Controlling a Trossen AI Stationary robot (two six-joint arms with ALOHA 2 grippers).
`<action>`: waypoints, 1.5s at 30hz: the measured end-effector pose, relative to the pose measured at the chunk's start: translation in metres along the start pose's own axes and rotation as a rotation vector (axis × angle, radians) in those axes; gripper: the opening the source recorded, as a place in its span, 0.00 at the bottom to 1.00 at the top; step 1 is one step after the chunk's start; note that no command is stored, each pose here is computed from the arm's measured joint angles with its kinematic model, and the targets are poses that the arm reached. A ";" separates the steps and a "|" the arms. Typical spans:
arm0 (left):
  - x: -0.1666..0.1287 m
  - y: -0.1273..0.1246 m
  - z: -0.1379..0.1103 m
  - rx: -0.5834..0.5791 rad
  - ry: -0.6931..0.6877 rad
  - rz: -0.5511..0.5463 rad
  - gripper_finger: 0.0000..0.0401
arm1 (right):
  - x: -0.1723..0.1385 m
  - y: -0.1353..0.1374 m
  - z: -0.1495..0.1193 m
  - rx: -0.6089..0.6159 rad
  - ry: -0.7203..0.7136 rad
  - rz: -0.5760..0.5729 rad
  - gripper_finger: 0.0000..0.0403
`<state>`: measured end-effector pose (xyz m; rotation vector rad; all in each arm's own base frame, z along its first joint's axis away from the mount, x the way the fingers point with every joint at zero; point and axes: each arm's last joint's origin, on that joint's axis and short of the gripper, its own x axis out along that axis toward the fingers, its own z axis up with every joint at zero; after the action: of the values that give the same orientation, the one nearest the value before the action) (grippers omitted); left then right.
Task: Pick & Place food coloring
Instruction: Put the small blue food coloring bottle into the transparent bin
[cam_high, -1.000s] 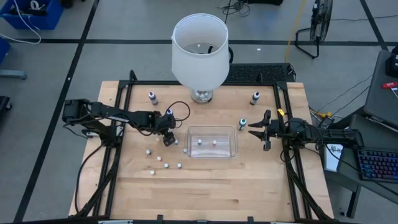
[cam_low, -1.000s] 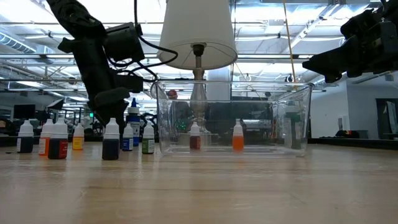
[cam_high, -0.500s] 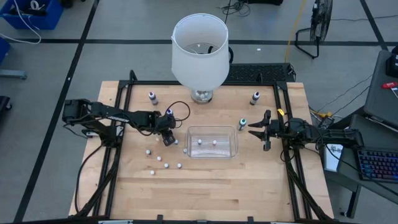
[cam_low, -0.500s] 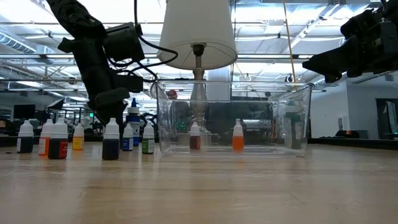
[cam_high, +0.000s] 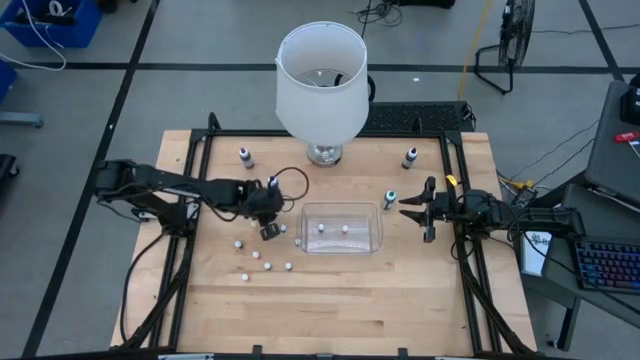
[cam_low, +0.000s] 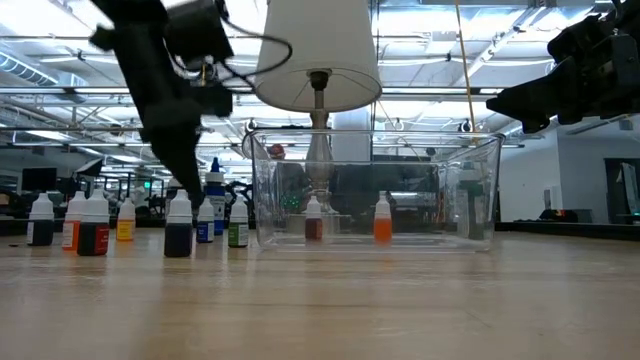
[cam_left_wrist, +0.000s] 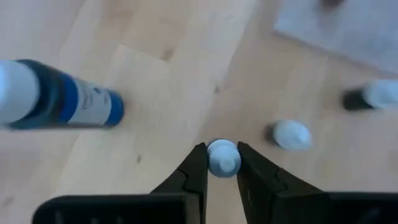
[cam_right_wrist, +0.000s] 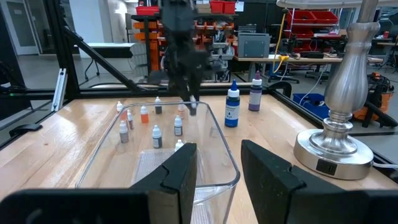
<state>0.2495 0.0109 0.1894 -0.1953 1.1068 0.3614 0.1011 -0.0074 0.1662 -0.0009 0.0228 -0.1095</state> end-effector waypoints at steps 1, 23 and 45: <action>-0.008 -0.005 0.004 0.016 -0.009 0.005 0.15 | 0.000 0.000 0.000 0.000 -0.001 0.000 0.28; -0.062 -0.086 0.114 0.297 -0.221 -0.124 0.15 | 0.000 0.000 0.000 0.000 0.000 0.000 0.28; 0.081 -0.082 0.133 0.327 -0.085 -0.242 0.15 | 0.000 0.000 0.000 0.000 0.000 0.000 0.28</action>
<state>0.4241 -0.0061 0.1731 -0.0221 1.0296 -0.0289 0.1011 -0.0073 0.1663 -0.0009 0.0225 -0.1091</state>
